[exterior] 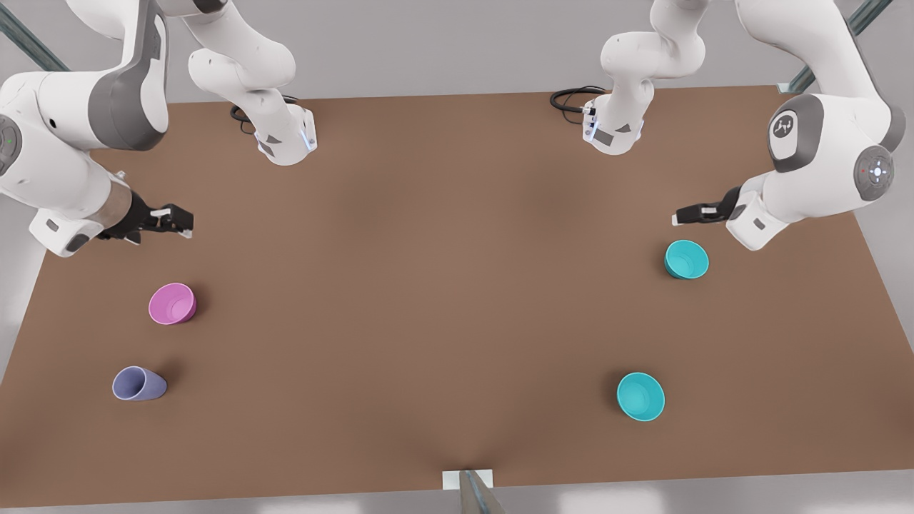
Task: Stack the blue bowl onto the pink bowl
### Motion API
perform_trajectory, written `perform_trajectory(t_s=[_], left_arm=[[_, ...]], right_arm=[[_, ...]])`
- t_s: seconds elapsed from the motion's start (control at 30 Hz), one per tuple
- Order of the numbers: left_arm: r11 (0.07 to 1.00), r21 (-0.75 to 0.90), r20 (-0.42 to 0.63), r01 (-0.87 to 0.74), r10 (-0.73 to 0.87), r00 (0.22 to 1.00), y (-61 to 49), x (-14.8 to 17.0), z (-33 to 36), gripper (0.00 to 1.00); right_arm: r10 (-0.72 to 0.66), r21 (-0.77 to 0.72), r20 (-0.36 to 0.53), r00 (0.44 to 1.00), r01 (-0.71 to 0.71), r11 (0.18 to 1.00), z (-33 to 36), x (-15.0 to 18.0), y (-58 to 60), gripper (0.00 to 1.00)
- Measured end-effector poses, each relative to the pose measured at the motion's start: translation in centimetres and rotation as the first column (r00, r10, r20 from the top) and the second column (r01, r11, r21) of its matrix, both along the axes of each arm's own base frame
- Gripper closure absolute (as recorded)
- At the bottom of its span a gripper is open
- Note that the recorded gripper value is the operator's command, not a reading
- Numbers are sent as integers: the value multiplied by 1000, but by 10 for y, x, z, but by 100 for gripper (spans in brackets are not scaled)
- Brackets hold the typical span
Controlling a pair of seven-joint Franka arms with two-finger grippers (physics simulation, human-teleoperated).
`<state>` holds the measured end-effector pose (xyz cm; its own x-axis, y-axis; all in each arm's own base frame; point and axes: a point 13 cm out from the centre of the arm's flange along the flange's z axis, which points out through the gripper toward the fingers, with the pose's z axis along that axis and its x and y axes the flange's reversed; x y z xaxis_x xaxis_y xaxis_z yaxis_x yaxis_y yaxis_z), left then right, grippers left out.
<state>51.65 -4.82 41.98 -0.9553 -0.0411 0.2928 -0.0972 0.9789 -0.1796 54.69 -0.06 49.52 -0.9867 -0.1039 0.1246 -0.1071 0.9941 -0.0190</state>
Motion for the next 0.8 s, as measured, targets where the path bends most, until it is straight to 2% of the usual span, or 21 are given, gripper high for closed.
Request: perform_trajectory(t_s=[0.1, 0.13, 0.23, 0.33, 0.47, 0.63, 0.8], left_arm=[[1000, 26, -2, 4, -4, 1000, 2, 5, -11, 0], [999, 32, 0, 0, 0, 1000, 5, 7, -13, 0], [999, 47, -1, -15, 15, 1000, 16, 12, -20, 0], [998, 57, -6, -17, 18, 1000, 19, 14, -26, 0], [998, 63, -3, -5, 5, 1000, 13, 16, -28, 0], [998, 65, 4, -12, 12, 1000, 16, 18, -30, 0], [998, 65, 3, -24, 24, 1000, 23, 21, -34, 0]], right_arm=[[6, -3, 23, 1000, -6, 1000, 3, 11, -2, 0], [0, -7, -2, 1000, 0, 1000, -13, 18, -6, 0], [-107, -25, -144, 984, 104, 994, -114, 38, -80, 0], [-260, -4, -196, 945, 265, 964, -198, 35, -196, 0], [-332, 40, -155, 930, 342, 939, -253, 29, -282, 0], [-304, 116, -140, 942, 320, 940, -322, 17, -276, 0], [-275, 149, -109, 955, 289, 946, -359, 6, -268, 0]])
